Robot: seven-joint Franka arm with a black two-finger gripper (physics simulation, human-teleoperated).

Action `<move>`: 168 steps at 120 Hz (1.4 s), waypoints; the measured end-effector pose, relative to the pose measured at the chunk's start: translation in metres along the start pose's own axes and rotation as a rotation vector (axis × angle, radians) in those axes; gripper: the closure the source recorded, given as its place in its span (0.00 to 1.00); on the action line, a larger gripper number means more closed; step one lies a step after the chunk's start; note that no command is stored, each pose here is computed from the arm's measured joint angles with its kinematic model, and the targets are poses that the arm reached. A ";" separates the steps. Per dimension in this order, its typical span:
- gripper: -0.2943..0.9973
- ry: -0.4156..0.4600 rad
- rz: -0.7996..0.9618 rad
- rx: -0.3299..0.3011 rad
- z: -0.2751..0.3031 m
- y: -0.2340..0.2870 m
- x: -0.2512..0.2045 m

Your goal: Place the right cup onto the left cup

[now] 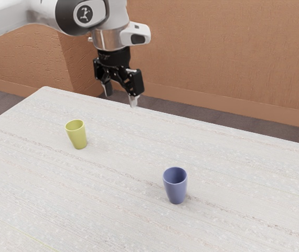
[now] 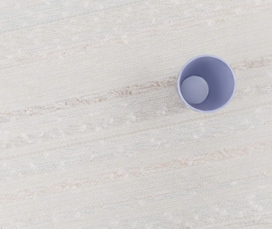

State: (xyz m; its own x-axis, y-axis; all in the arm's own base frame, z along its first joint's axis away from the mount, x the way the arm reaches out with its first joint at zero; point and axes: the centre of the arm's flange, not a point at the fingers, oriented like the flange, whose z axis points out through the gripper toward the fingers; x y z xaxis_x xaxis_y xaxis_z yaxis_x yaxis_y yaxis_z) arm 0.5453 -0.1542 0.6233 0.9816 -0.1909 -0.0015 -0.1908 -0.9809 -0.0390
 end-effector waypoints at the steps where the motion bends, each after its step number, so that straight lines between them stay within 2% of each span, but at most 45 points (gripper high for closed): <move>1: 0.23 0.000 -0.005 0.000 0.000 -0.003 0.000; 23: 0.23 0.004 -0.049 0.004 0.005 -0.029 0.006; 50: 0.23 -0.004 0.010 0.003 0.024 0.005 0.013; 72: 0.23 -0.021 0.007 -0.014 0.062 0.009 0.030; 110: 0.23 -0.034 0.006 -0.079 0.121 0.030 0.050; 168: 0.32 -0.025 0.023 -0.127 0.184 0.093 0.064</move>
State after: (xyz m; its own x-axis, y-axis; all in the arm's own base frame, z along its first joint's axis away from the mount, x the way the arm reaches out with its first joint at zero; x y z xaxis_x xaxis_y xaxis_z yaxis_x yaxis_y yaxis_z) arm 0.5909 -0.2509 0.4360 0.9764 -0.2143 -0.0263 -0.2113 -0.9734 0.0887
